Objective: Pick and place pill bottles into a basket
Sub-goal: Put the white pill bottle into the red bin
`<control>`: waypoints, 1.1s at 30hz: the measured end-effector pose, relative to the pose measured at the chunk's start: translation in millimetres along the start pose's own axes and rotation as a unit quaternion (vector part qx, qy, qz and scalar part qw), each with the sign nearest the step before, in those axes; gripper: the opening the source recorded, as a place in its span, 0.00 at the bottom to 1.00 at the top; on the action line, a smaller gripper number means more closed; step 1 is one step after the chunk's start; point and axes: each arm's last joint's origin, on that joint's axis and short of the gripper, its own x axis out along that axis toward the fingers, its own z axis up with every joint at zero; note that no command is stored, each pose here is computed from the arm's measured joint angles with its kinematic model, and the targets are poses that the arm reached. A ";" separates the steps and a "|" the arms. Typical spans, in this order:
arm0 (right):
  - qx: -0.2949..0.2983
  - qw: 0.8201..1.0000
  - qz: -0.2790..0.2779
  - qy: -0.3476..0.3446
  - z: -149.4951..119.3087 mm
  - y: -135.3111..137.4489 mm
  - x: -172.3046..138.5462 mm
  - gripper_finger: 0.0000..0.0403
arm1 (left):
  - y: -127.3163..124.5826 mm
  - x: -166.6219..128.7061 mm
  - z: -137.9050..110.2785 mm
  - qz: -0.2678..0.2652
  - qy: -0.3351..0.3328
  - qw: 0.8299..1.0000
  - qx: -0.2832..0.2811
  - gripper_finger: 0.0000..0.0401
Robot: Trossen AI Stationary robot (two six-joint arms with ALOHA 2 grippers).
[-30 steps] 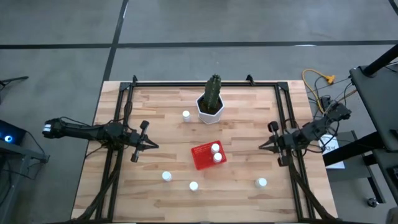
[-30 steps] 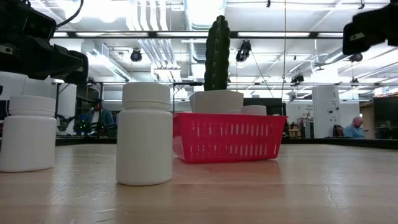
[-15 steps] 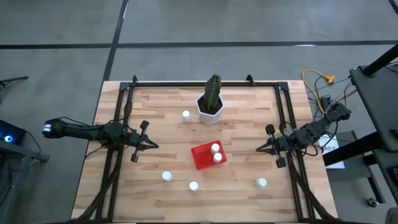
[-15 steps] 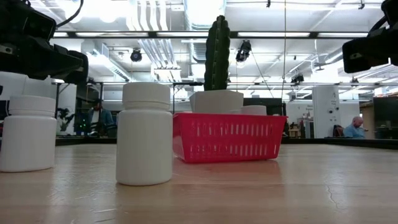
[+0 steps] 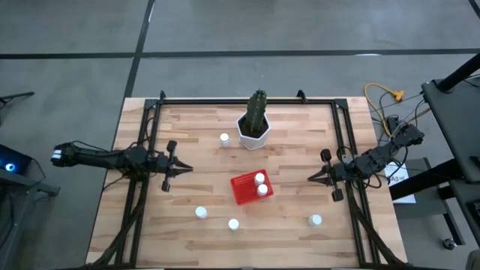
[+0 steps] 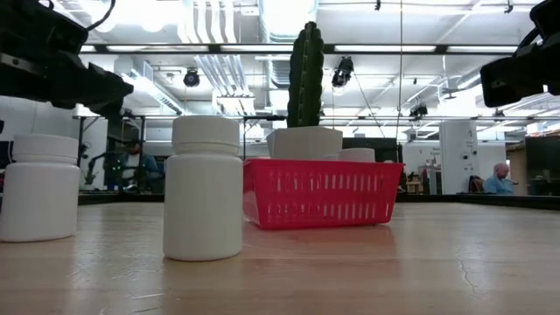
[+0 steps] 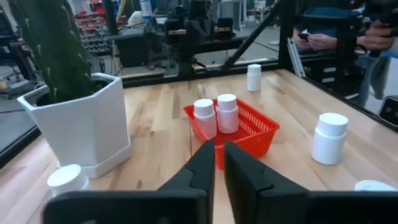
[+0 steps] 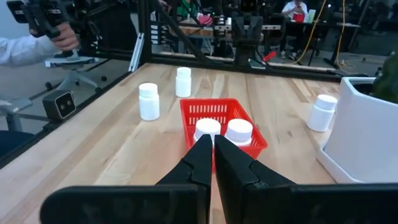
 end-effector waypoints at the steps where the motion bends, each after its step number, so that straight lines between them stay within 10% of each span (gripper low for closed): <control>1: 0.000 1.000 0.000 0.002 -0.2 0.1 0.3 0.02 | 0.1 0.1 -0.2 0.002 0.002 1.000 0.000 0.07; 16: 0.033 0.998 -0.015 0.057 -8.6 2.4 8.2 0.02 | 4.9 4.4 -2.7 0.091 0.036 0.995 -0.024 0.63; 33: 0.021 0.997 -0.030 0.072 -11.2 2.3 10.4 0.02 | 12.8 24.1 22.8 0.135 0.076 0.988 -0.002 0.69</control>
